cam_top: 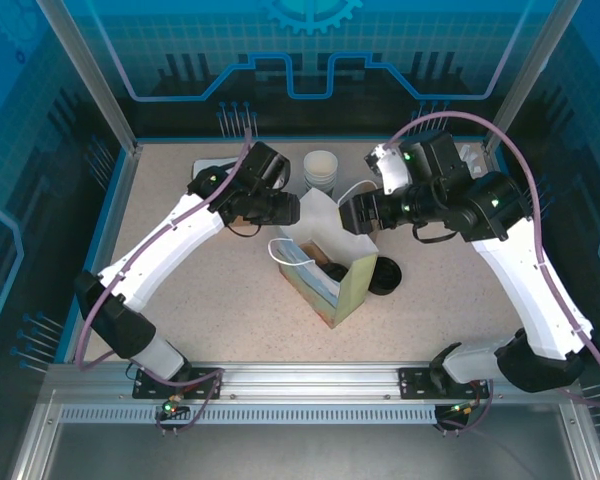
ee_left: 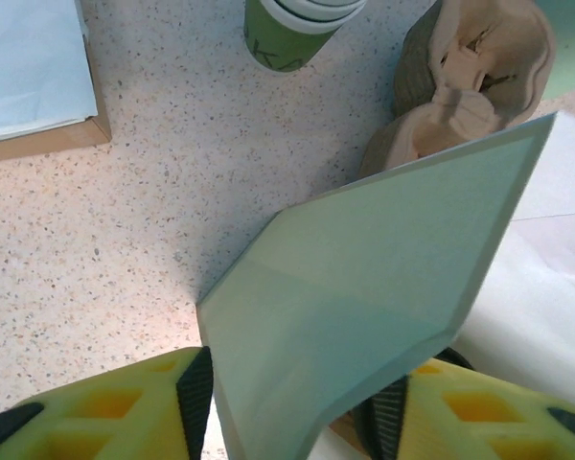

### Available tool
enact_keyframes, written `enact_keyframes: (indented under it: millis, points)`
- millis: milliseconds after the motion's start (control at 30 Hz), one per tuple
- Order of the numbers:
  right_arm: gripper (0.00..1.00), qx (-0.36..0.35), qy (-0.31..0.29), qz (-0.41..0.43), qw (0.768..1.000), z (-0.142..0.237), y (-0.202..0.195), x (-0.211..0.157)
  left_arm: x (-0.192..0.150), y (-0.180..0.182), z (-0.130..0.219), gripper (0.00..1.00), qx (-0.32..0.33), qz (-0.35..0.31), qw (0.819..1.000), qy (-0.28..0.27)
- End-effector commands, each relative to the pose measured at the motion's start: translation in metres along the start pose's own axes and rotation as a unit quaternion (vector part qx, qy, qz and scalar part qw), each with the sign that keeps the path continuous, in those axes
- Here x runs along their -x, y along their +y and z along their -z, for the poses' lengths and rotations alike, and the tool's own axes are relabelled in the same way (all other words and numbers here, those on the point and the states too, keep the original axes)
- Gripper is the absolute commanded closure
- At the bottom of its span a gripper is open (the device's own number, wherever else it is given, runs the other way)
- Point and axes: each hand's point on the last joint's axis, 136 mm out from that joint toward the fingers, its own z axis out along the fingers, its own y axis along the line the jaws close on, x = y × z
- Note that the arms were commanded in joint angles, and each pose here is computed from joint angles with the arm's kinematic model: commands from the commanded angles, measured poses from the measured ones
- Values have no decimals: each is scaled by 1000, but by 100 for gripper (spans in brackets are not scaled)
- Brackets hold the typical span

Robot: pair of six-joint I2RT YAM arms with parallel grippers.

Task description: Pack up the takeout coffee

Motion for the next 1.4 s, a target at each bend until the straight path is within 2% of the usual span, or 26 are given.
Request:
enact_keyframes:
  millis: [0, 133, 300, 533, 700, 900, 1167, 1367]
  points:
    - [19, 2, -42, -5, 999, 23, -3, 12, 9, -8, 18, 42, -19, -9, 1000, -16]
    - [19, -28, -58, -16, 998, 34, -25, 16, 17, -9, 32, 32, -33, -7, 999, -33]
    - [19, -124, -64, -44, 989, 45, -79, 14, 27, 0, 56, 22, -40, 2, 997, -71]
    - [21, -247, -47, -63, 966, 38, -154, 13, 25, 19, 85, 17, -56, 18, 989, -138]
    - [32, -316, -24, -48, 947, 11, -199, 23, 12, 38, 97, 15, -47, 24, 983, -173]
    - [43, -371, -10, -27, 928, -31, -246, 38, -5, 56, 101, 14, -30, 33, 982, -181]
    - [61, -388, 35, -37, 920, -70, -298, 38, -15, 69, 101, 13, -7, 36, 983, -178]
    - [65, -385, 51, -48, 920, -86, -321, 31, -13, 70, 99, 13, -1, 35, 983, -178]
